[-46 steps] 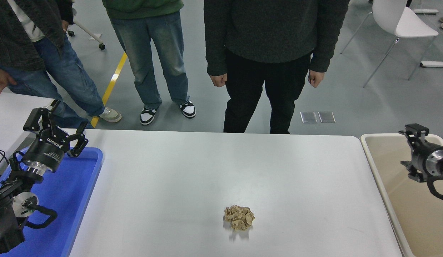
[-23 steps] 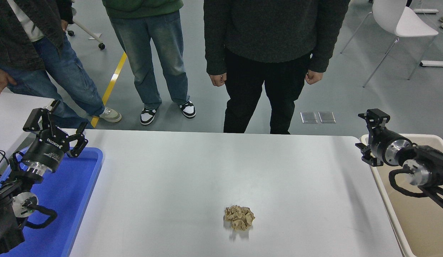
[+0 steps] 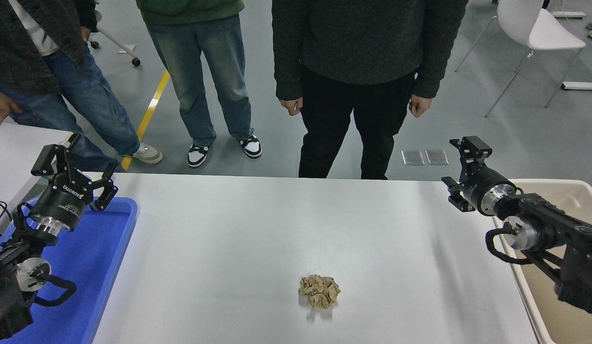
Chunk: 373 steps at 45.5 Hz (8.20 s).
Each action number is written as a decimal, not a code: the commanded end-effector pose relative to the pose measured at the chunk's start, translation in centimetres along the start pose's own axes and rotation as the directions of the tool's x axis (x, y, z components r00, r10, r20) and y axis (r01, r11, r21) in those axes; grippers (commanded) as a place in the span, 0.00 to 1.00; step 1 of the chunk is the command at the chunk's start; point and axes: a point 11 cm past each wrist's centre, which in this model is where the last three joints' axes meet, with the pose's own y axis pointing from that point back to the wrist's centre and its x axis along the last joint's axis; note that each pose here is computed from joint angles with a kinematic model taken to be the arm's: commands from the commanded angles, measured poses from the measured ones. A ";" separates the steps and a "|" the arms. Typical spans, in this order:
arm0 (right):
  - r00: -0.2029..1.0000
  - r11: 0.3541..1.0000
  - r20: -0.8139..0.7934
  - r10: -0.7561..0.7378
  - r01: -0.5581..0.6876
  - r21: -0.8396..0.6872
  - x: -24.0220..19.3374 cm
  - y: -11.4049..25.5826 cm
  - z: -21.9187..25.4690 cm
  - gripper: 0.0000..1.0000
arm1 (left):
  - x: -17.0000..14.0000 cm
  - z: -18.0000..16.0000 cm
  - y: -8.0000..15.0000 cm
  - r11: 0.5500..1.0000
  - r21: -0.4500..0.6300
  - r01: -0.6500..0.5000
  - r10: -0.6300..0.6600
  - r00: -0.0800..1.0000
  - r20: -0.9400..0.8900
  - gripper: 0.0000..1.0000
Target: Clean the table surface
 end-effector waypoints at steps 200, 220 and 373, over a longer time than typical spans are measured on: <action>0.017 0.660 -0.798 -0.603 0.572 -0.487 -10.6 10.5 0.3 0.99 | 0.0 0.0 0.0 1.000 -0.001 -0.001 0.001 1.000 0.000 1.00; -0.002 0.602 -0.742 -0.671 0.582 -0.546 -14.2 10.0 5.4 0.99 | 0.0 0.1 -0.1 1.000 -0.002 0.000 0.000 1.000 0.000 1.00; 0.045 0.645 -0.738 -0.674 0.521 -0.558 -9.8 6.2 -3.5 0.00 | 0.0 0.0 0.0 1.000 -0.001 -0.001 0.001 1.000 0.000 1.00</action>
